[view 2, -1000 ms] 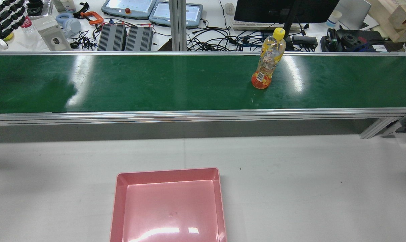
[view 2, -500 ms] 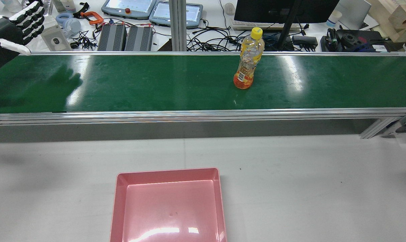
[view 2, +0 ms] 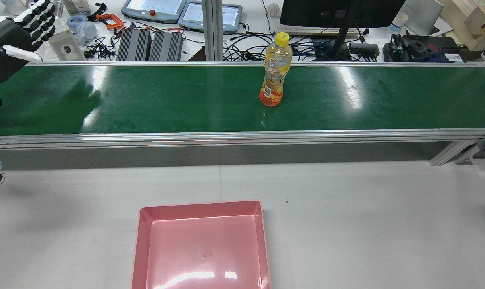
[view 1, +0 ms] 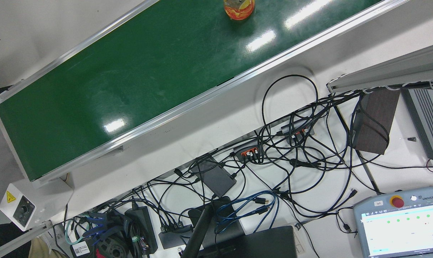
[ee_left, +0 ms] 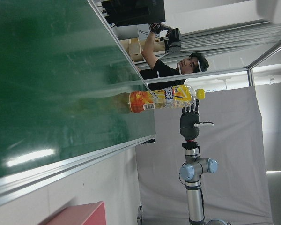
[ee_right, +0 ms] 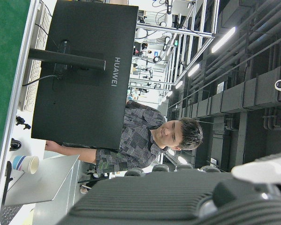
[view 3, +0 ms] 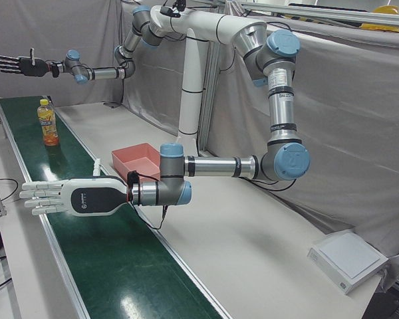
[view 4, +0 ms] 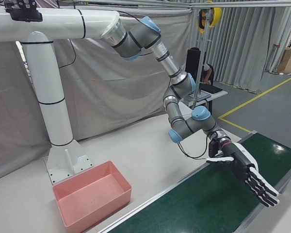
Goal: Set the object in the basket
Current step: 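Move the open left hand over the conveyor toward the approaching bottle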
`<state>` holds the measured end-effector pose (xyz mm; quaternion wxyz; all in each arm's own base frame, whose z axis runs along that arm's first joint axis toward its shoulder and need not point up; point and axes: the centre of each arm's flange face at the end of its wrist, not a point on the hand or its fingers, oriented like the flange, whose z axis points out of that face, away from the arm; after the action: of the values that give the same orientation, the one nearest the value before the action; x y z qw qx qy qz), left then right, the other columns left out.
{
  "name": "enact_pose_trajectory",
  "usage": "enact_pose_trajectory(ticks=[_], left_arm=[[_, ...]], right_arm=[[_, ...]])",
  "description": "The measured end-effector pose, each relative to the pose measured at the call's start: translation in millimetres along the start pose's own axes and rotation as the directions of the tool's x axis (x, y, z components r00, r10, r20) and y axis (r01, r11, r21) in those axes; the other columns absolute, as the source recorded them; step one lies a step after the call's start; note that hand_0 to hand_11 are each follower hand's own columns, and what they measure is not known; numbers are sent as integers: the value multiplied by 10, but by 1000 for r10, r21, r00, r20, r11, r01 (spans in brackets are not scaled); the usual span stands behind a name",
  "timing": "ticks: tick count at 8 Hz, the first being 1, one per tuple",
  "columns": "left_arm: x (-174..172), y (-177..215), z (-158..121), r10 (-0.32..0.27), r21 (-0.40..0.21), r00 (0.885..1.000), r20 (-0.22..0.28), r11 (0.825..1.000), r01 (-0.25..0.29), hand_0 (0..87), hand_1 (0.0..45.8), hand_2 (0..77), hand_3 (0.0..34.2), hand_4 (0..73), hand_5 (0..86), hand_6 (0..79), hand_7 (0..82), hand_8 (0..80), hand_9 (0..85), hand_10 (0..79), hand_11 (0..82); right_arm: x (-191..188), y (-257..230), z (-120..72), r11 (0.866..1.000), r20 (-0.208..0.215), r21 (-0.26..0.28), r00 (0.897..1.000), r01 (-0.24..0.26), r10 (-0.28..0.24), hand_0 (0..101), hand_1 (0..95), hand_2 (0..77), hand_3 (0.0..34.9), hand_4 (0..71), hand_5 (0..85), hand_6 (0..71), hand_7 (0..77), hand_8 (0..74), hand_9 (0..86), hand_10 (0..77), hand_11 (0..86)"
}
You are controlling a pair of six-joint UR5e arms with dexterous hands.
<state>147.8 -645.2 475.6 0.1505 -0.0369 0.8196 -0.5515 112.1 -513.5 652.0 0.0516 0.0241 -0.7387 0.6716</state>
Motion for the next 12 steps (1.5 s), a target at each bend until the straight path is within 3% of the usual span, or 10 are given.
enact_pose_trajectory(ticks=[2,7,8,12], left_arm=[[-301,13,-35,-24,14,999,-48,1000,25,590,76,0,10,11,11,5,0,0,0,0,5],[-447,426,-91,-17,75,1000,-12,997,18,635,120,0,20,11,11,5,0,0,0,0,5],[-473,455,-74,-24,65,1000,-10,998,24,639,120,0,4,11,11,5,0,0,0,0,5],[-757,670,178,-64,-29,998,9,998,64,639,120,0,3,11,11,5,0,0,0,0,5]], right_arm=[[0,-2,0,1000,0,0,1000,0,0,2,0,5,0,0,0,0,5,0,0,0,0],[1,-2,0,1000,0,0,1000,0,0,1,0,5,0,0,0,0,5,0,0,0,0],[1,-2,0,1000,0,0,1000,0,0,3,0,5,0,0,0,0,5,0,0,0,0],[0,2,1,1000,0,-1,1000,0,0,3,0,5,0,0,0,0,5,0,0,0,0]])
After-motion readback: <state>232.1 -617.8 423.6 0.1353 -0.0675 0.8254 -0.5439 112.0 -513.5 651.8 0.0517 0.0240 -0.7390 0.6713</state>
